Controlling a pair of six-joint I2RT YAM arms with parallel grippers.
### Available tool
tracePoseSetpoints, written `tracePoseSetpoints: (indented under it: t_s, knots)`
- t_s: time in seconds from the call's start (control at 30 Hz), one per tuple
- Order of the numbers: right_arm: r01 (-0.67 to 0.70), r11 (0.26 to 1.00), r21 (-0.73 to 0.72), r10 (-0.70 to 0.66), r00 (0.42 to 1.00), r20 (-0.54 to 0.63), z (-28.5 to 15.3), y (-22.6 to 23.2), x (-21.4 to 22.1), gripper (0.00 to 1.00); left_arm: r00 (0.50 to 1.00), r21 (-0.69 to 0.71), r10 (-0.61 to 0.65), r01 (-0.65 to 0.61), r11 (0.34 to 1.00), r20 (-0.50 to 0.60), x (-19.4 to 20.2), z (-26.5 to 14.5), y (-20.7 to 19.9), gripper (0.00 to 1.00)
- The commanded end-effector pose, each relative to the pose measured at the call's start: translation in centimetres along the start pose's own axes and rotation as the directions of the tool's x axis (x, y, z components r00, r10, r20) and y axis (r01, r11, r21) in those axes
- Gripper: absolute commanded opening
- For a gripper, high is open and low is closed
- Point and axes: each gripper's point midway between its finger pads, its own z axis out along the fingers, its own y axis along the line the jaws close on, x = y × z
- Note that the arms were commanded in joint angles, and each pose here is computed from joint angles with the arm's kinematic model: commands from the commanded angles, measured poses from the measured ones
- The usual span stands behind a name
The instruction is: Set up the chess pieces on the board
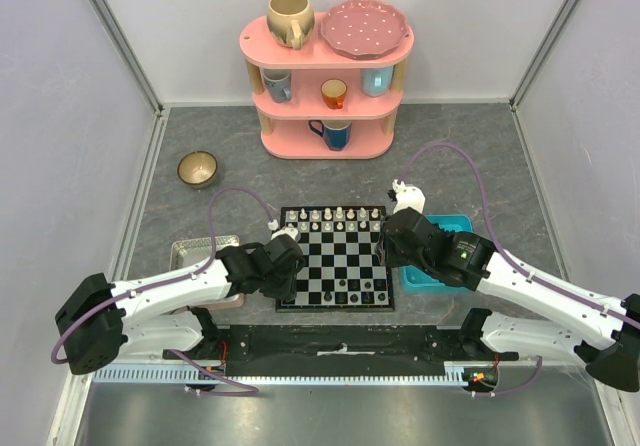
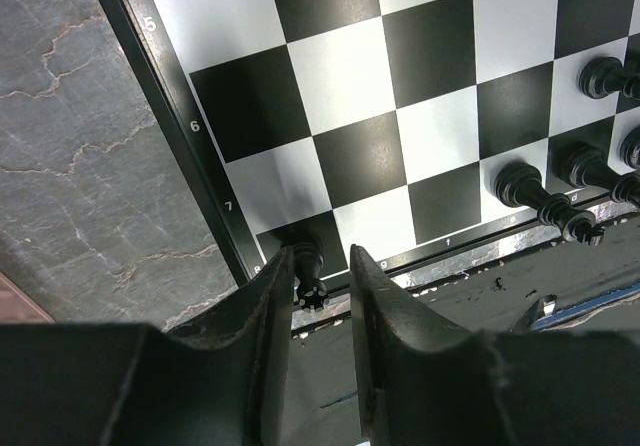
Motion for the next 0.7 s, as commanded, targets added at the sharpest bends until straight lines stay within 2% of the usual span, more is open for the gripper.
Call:
tracePoseSetpoints:
  t_s: [0.0,0.23,0.47,0.67]
  knots:
    - [-0.006,1.000,-0.004,0.006,1.000,0.021,0.0,0.1,-0.5,0.35,1.000,0.036,-0.020,0.019,0.999,0.024,-0.5,-0.2,-0.9,0.35]
    - [-0.005,1.000,-0.002,0.005,1.000,0.024,0.0,0.0,-0.6,0.35,0.999,0.026,-0.018,0.017,1.000,0.038,-0.8,-0.2,-0.8,0.38]
    - [-0.009,1.000,0.000,0.009,0.999,0.039,-0.2,0.1,-1.2,0.35,0.995,-0.013,-0.023,0.024,1.000,0.094,-2.2,-1.2,-0.2,0.52]
    - [-0.014,1.000,0.023,0.013,0.999,0.053,-0.1,-0.1,-2.1,0.38,0.990,-0.042,-0.004,0.010,0.999,0.141,-3.8,-2.7,-0.2,0.59]
